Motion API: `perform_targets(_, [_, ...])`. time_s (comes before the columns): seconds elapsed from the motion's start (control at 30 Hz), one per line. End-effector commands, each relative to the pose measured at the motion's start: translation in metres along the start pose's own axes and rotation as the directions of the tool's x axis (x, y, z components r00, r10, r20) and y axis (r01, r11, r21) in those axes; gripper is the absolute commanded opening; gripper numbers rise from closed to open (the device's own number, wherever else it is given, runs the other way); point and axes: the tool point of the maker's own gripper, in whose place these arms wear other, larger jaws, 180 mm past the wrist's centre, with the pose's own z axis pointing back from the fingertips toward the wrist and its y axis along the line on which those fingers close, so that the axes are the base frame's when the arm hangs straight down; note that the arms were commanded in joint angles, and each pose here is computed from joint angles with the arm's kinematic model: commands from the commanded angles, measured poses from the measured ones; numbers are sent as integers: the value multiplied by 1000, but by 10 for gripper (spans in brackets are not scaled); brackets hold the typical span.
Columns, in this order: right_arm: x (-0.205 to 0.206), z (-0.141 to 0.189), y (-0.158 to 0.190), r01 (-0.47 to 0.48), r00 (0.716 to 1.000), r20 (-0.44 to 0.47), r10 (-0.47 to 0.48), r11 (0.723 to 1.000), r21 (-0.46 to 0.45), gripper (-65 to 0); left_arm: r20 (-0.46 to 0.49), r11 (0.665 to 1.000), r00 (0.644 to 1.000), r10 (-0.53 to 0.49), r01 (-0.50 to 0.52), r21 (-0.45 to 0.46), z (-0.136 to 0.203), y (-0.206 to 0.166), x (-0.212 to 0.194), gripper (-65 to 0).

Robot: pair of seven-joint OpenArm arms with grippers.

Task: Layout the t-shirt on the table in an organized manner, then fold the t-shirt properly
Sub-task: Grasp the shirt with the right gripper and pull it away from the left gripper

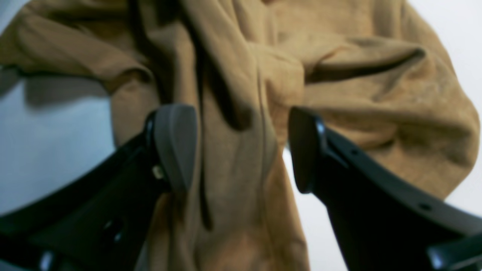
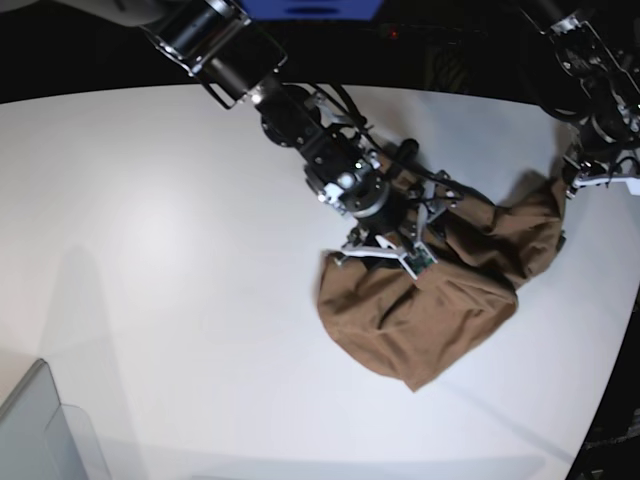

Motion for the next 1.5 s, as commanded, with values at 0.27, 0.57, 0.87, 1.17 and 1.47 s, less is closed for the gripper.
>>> perform_targets(0.27, [40, -4, -8, -17, 989, 144, 18, 1000, -10, -352, 19, 1000, 1000, -6, 6, -5, 5, 0, 4, -649])
perform_targets(0.57, [35, -4, -6, -10, 991, 130, 11, 1000, -8, -608, 15, 1000, 1000, -6, 6, -3, 5, 1, 2, -649])
perform_targets(0.87, [33, 4, -22, 65, 988, 144, -57, 997, -49, -650, 15, 1000, 1000, -5, 5, -3, 5, 1, 2, -649])
perform_targets(1.17, [2, 93, -176, 446, 888, 323, -327, 786, -429, -650, 16, 997, 996, 83, -83, 0, 7, 8, -14, -649])
perform_targets(1.47, [18, 89, -123, 497, 850, 324, -416, 837, -228, -643, 33, 996, 996, 86, -85, -20, 13, -3, -16, -649])
